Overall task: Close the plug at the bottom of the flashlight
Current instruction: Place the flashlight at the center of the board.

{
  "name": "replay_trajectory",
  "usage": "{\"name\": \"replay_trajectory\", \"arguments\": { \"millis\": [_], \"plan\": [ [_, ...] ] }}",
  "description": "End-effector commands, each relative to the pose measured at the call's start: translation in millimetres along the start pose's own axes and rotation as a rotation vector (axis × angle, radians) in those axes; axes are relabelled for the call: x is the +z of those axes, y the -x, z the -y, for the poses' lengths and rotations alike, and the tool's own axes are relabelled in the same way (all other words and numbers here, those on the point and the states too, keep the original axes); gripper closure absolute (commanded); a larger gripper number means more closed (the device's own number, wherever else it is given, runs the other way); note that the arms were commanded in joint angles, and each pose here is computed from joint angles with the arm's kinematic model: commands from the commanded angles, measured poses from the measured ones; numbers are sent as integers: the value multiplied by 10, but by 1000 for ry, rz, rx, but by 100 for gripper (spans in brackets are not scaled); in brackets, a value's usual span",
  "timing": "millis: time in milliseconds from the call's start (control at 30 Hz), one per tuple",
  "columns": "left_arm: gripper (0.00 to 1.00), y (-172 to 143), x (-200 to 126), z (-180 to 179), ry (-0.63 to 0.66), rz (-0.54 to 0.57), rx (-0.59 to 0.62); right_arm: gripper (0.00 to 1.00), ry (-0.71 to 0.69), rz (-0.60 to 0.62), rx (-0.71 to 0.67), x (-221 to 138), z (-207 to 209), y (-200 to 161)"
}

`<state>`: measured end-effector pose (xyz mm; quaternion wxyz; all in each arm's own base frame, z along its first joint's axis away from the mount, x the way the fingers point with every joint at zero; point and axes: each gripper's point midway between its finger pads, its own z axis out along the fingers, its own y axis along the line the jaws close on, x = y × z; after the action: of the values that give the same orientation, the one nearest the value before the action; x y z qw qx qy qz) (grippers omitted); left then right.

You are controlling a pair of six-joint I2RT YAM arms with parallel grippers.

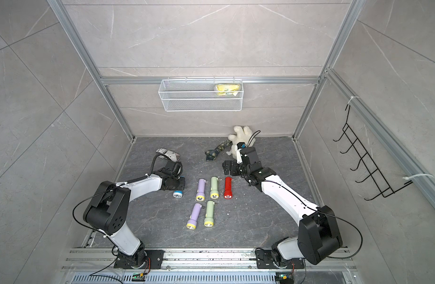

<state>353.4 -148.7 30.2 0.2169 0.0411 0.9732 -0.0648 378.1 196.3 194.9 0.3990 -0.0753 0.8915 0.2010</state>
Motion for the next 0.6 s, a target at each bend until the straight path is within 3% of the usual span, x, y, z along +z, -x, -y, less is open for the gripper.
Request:
{"name": "replay_trajectory", "arguments": {
  "millis": [0, 367, 467, 500, 567],
  "plan": [
    [84, 46, 60, 39, -21, 2, -28, 1, -23, 1, -3, -48, 41, -34],
    [60, 4, 44, 17, -7, -38, -30, 0, 4, -5, 11, 1, -9, -28],
    [50, 72, -38, 51, -19, -35, -21, 0, 12, -6, 12, 10, -19, -32],
    [40, 90, -63, 64, -23, -37, -19, 0, 11, -6, 13, 12, -18, -36],
    [36, 142, -121, 103, -36, -38, -13, 0, 9, -4, 12, 0, -13, -39]
  ]
}}
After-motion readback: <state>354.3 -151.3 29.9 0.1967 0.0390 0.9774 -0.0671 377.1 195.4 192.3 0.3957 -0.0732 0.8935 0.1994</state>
